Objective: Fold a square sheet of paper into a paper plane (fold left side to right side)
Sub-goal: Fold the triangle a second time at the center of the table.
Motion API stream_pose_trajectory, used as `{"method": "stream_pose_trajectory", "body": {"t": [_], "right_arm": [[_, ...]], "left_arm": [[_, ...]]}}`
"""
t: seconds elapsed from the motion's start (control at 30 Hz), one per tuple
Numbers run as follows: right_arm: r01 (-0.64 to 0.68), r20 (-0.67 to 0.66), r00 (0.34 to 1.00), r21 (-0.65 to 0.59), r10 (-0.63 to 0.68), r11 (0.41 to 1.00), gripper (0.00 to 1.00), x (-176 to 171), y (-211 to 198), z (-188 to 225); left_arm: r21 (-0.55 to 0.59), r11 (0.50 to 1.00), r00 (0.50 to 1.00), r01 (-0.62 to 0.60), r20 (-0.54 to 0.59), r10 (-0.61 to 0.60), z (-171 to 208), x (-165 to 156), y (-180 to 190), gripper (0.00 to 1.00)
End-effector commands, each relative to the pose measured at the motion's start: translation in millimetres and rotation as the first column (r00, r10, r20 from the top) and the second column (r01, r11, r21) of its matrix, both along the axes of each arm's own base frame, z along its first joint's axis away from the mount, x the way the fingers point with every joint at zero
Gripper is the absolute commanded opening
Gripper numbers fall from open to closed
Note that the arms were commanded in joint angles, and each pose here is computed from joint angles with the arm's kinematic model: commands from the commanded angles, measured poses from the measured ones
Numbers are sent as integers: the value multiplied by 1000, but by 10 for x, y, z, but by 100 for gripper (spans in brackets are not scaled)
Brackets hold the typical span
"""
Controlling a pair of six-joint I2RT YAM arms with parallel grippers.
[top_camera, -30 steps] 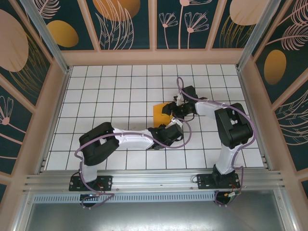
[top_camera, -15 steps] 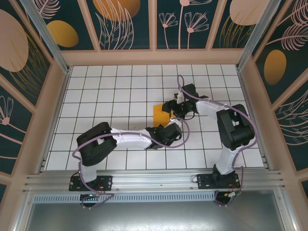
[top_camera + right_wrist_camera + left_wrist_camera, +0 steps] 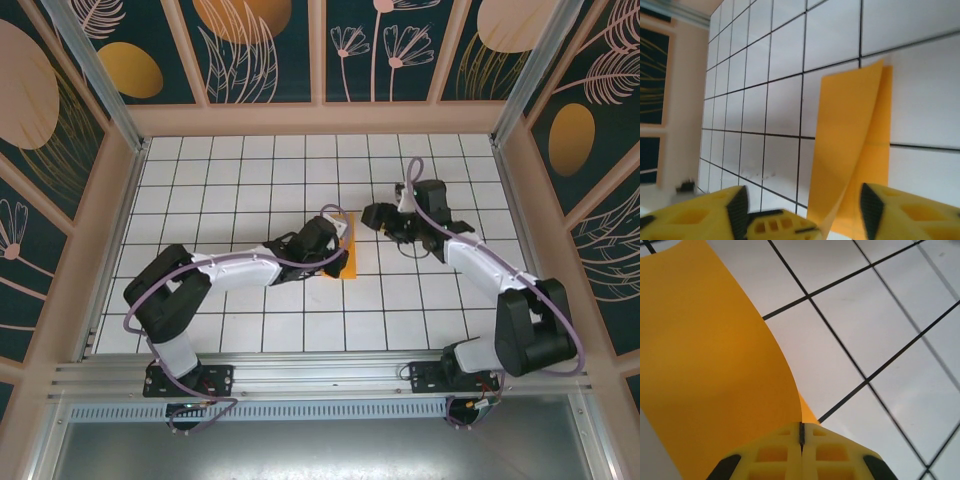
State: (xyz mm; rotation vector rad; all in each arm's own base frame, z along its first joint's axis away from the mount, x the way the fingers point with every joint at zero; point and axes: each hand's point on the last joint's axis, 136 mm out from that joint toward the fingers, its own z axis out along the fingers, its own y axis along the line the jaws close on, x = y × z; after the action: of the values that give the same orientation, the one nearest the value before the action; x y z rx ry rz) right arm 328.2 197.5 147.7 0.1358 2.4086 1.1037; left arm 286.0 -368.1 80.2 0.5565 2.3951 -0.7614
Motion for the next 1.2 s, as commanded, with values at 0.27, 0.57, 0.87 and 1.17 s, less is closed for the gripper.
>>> {"method": "stream_pose_trajectory", "body": {"t": [0.27,0.57,0.87,1.17], "right_arm": [[-41,-151,988,5,42,999,11,-538,201,-668],[-100,-223,971,-32,90,995,1,-574,449,-903],[-130,-293,951,-77,102,989,1,-573,533,-1108],[-155,-384,919,-143,89,978,1,-716,447,-1349]], "left_arm": [[-201,979,974,-34,-228,-13,-77,-33,9,0],[-112,991,973,-70,-225,43,-182,-58,263,0],[-93,992,976,-80,-209,59,-176,9,309,0],[-18,996,982,-89,-168,85,-214,111,382,0]]}}
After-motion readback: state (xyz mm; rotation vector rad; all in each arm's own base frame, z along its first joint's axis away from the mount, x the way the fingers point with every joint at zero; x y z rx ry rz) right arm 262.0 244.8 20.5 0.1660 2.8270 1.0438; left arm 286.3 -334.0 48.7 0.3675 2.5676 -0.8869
